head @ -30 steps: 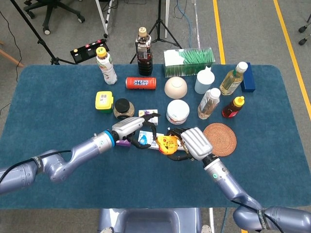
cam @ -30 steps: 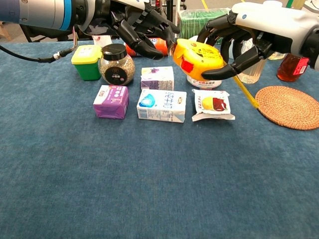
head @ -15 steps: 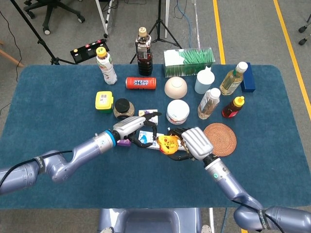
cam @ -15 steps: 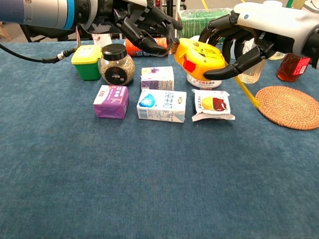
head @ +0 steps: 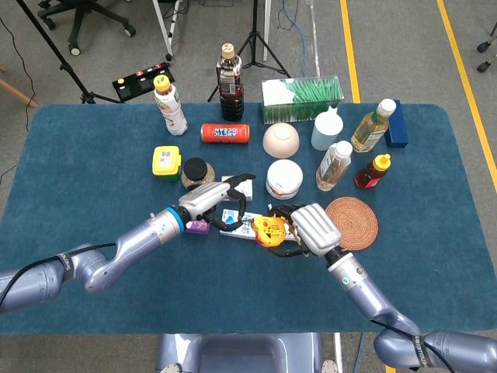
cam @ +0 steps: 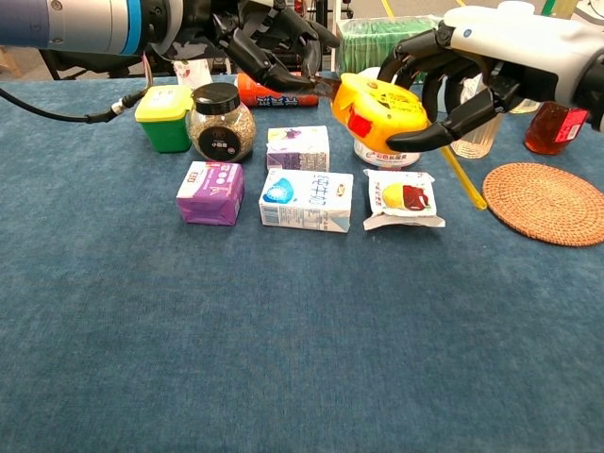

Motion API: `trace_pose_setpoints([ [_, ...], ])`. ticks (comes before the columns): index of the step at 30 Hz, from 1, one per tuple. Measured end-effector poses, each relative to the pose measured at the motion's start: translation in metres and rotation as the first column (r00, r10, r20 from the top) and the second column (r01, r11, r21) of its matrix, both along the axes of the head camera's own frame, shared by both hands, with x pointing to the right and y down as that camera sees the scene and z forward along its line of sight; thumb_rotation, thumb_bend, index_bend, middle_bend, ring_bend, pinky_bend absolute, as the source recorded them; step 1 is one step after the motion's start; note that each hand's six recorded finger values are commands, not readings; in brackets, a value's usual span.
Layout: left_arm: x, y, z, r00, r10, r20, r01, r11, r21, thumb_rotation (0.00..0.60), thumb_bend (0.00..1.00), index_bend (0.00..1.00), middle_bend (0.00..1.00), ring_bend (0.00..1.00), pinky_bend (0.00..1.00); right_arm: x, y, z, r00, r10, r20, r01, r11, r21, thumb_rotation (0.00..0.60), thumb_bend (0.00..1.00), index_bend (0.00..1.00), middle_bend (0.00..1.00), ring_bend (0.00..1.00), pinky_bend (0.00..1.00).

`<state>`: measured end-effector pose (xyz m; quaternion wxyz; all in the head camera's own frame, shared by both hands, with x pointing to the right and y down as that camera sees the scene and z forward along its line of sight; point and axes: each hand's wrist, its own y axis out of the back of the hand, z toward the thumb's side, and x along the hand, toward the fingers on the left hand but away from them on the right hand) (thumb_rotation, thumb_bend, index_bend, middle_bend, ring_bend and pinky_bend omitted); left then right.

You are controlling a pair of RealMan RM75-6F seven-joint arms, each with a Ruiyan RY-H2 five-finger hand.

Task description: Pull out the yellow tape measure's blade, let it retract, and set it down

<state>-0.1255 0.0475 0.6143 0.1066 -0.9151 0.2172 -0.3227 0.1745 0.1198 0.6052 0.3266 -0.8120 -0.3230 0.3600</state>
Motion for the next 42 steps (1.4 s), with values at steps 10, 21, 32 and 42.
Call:
trace_pose_setpoints([
  [10, -0.003, -0.001, 0.000, 1.000, -0.019, 0.012, 0.019, 1.000, 0.008, 0.600, 0.36, 0.63, 0.07, 0.00, 0.19, 0.002, 0.000, 0.000, 1.000, -0.001, -0.005, 0.001, 1.000, -0.006, 0.407, 0.25, 0.55, 0.49, 0.51, 0.54],
  [21, -0.023, -0.004, 0.000, 0.998, -0.050, 0.038, 0.049, 0.999, 0.012, 0.600, 0.36, 0.63, 0.07, 0.00, 0.19, 0.006, 0.000, -0.001, 1.000, 0.005, -0.012, -0.005, 1.000, -0.007, 0.407, 0.25, 0.55, 0.49, 0.51, 0.54],
  [32, -0.064, -0.013, -0.008, 0.991, -0.121, 0.059, 0.120, 0.993, 0.016, 0.600, 0.35, 0.63, 0.07, 0.00, 0.19, 0.012, 0.001, -0.001, 0.999, -0.004, -0.048, 0.004, 1.000, -0.001, 0.406, 0.25, 0.55, 0.49, 0.51, 0.54],
  [42, -0.108, -0.015, -0.011, 0.978, -0.195, 0.070, 0.196, 0.981, 0.001, 0.600, 0.36, 0.63, 0.07, 0.00, 0.19, 0.014, 0.002, 0.000, 0.999, 0.002, -0.050, -0.002, 1.000, -0.007, 0.407, 0.25, 0.55, 0.49, 0.51, 0.54],
])
